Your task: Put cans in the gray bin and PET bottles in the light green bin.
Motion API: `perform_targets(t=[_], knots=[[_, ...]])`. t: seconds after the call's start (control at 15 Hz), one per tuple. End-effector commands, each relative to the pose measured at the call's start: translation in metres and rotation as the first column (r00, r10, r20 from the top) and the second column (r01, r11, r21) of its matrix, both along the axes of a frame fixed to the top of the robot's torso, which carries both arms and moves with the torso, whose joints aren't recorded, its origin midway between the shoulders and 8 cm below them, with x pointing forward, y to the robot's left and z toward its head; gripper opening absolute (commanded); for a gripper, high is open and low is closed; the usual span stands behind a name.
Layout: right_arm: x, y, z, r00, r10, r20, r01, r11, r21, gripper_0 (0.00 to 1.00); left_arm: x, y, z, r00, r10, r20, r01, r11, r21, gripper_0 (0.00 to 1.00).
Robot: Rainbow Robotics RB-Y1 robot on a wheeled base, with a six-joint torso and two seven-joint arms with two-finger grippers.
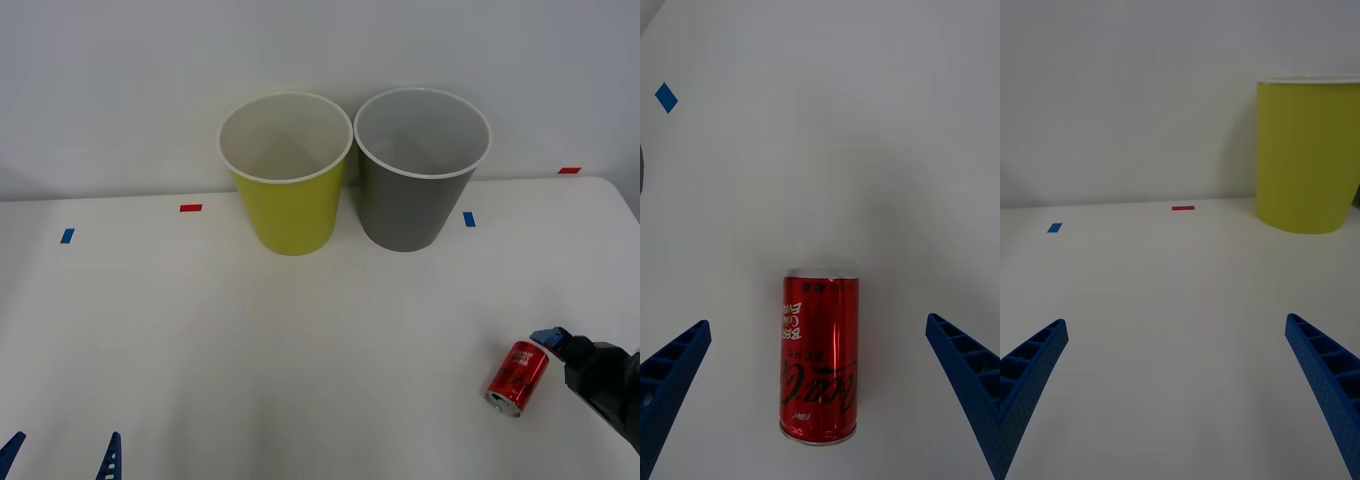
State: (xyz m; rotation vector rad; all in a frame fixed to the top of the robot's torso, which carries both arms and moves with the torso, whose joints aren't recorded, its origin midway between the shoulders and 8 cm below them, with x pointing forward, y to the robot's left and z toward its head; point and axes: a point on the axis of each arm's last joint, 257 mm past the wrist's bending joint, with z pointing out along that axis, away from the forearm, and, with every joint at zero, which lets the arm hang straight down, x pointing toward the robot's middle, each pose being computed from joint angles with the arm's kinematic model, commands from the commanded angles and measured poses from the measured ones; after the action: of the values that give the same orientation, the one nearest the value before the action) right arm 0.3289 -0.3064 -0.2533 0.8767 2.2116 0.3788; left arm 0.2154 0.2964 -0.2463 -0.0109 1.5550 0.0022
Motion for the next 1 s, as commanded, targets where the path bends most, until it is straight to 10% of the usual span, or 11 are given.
perform_targets(t=[0.07,1.0], knots=[[0.004,-0.005,-0.008,0.999,0.021,-0.036,-0.021,1.0,0.019,1.0,0.0,0.0,0.0,1.0,0.0,0.0,0.0,1.0,0.0,1.0],[0.002,-0.001,-0.027,0.993,0.007,-0.118,0.006,0.994,0.109,1.0,0.0,0.0,0.0,1.0,0.0,0.0,0.0,1.0,0.0,1.0]])
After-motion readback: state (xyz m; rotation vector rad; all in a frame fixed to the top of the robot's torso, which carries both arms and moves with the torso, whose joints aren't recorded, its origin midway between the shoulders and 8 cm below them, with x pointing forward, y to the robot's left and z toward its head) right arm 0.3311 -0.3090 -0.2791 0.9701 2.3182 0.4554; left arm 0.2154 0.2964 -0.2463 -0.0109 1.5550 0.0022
